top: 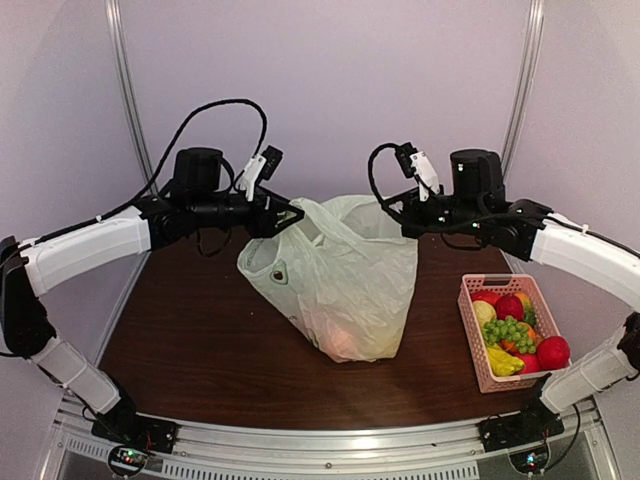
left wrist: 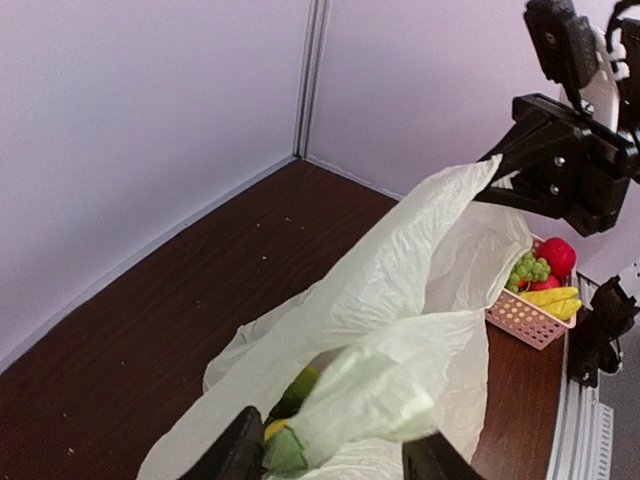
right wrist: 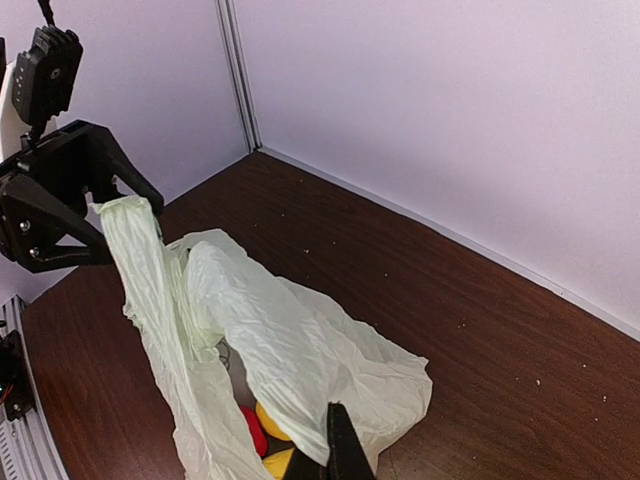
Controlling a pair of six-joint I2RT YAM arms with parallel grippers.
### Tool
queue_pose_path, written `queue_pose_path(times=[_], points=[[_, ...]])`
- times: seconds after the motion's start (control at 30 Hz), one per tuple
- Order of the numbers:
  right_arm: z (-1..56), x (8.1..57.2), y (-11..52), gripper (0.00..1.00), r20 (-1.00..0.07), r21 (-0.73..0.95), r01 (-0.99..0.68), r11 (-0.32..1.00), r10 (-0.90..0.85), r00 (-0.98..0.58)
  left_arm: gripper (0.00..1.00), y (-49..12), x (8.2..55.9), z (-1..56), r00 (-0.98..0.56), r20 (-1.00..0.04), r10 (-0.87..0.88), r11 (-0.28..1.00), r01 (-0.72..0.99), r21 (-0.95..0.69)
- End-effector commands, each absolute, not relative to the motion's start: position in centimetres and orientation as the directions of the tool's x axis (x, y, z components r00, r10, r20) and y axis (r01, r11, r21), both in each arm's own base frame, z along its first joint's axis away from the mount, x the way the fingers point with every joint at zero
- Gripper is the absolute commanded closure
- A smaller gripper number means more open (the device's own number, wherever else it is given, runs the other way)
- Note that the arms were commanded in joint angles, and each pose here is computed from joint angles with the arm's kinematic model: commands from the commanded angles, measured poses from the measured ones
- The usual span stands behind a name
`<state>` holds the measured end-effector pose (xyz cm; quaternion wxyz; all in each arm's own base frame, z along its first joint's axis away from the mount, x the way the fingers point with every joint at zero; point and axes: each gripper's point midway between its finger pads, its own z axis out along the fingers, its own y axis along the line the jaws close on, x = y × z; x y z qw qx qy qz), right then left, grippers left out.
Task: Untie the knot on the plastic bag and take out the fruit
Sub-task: Adjust the bag opening for the takeout bag.
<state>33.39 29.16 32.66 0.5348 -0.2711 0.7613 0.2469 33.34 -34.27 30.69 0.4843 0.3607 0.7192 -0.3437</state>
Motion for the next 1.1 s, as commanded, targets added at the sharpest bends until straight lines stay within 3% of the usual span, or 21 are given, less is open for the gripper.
queue_pose_path(times=[0.0,0.1,0.2,0.5,0.63,0.73,0.87,1.0,1.07], points=[[31.9,34.0,28.8,1.00,-0.943,0.097,-0.636,0.766,-0.134,-0.305,0.63,-35.6,30.9,33.0,-0.160,-0.976,0.149,0.341,0.934,-0.101],[31.5,34.4,28.5,1.00,-0.939,0.100,-0.610,0.786,-0.128,-0.319,0.85,-35.7,29.6,32.5,-0.150,-0.975,0.162,0.283,0.954,-0.100],[31.2,34.7,28.3,1.00,-0.936,0.104,-0.592,0.800,-0.122,-0.329,1.00,-35.6,28.4,31.8,-0.147,-0.972,0.186,0.261,0.961,-0.095],[30.4,35.4,27.5,0.99,-0.928,0.119,-0.535,0.836,-0.099,-0.360,1.00,-36.5,20.7,29.6,-0.145,-0.960,0.238,0.151,0.982,-0.111],[30.3,35.9,26.7,0.85,-0.925,0.133,-0.498,0.857,-0.074,-0.373,1.00,-37.4,15.9,26.7,-0.192,-0.932,0.307,0.075,0.981,-0.178],[30.7,35.8,26.5,0.59,-0.924,0.143,-0.493,0.858,-0.063,-0.376,1.00,-38.3,11.7,24.2,-0.213,-0.901,0.379,-0.006,0.973,-0.232],[32.1,34.3,26.1,0.34,-0.929,0.154,-0.517,0.842,-0.054,-0.365,1.00,-38.8,8.7,21.8,-0.219,-0.864,0.452,-0.041,0.963,-0.266],[34.4,31.7,25.9,0.19,-0.949,0.142,-0.559,0.817,-0.048,-0.311,1.00,-38.9,7.9,21.1,-0.226,-0.854,0.468,-0.045,0.959,-0.279],[35.4,30.1,26.2,0.17,-0.956,0.137,-0.591,0.795,-0.051,-0.290,1.00,-39.1,7.5,20.9,-0.227,-0.853,0.470,-0.055,0.957,-0.285]])
